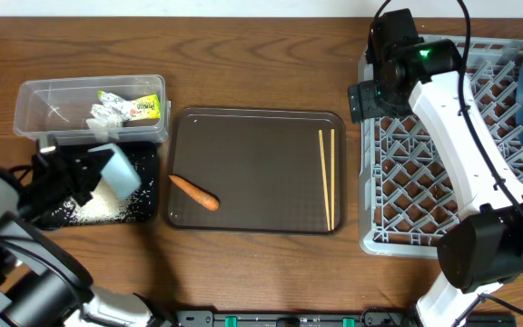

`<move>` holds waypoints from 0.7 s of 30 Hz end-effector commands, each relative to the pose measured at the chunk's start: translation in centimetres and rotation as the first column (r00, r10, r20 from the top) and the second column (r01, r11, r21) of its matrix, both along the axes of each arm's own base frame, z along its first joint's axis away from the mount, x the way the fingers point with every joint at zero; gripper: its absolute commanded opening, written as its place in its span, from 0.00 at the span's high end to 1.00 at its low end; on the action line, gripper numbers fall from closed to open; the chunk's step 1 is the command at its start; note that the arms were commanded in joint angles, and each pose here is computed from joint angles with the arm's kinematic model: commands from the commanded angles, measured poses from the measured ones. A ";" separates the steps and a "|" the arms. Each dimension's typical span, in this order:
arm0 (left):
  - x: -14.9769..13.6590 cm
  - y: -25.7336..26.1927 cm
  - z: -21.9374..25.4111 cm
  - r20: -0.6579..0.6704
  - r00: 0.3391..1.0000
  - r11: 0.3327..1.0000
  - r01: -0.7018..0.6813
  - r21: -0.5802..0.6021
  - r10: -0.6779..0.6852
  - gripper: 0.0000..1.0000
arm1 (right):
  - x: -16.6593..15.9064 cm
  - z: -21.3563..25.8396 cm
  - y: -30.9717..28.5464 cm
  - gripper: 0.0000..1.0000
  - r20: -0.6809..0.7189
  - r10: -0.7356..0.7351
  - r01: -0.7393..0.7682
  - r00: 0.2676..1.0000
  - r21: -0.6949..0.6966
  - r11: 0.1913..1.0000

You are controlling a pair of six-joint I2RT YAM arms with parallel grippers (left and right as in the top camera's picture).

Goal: Sort waste into correct bins and load items into the dishwasher rack
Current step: 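Set the empty white bowl on the brown tray with the left gripper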

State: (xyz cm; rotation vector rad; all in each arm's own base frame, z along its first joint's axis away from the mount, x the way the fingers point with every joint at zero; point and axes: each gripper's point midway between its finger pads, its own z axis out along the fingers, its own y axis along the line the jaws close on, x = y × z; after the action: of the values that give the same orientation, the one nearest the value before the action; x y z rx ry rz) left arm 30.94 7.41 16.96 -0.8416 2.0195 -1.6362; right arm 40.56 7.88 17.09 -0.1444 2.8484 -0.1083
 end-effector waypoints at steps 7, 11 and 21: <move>-1.2 -8.8 2.0 0.034 0.949 0.907 0.288 0.307 -0.313 0.94 | -0.5 1.2 -0.6 0.08 0.012 -0.018 0.018 1.000 -0.001 1.000; -0.9 -12.3 0.0 -0.083 0.906 0.797 0.405 0.448 -0.414 0.94 | -0.5 1.2 -0.2 0.03 0.014 -0.012 0.012 1.000 0.021 1.000; 1.6 -22.4 -3.0 -0.176 0.853 0.536 0.455 0.711 -0.491 0.93 | -0.5 1.2 0.2 0.01 0.011 -0.005 0.004 1.000 0.040 0.999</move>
State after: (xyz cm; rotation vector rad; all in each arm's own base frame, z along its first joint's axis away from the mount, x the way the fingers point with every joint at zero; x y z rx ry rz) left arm 32.22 -14.60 15.58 0.1759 2.6260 -1.0231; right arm 40.13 8.12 16.96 -0.1504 2.8677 -0.0857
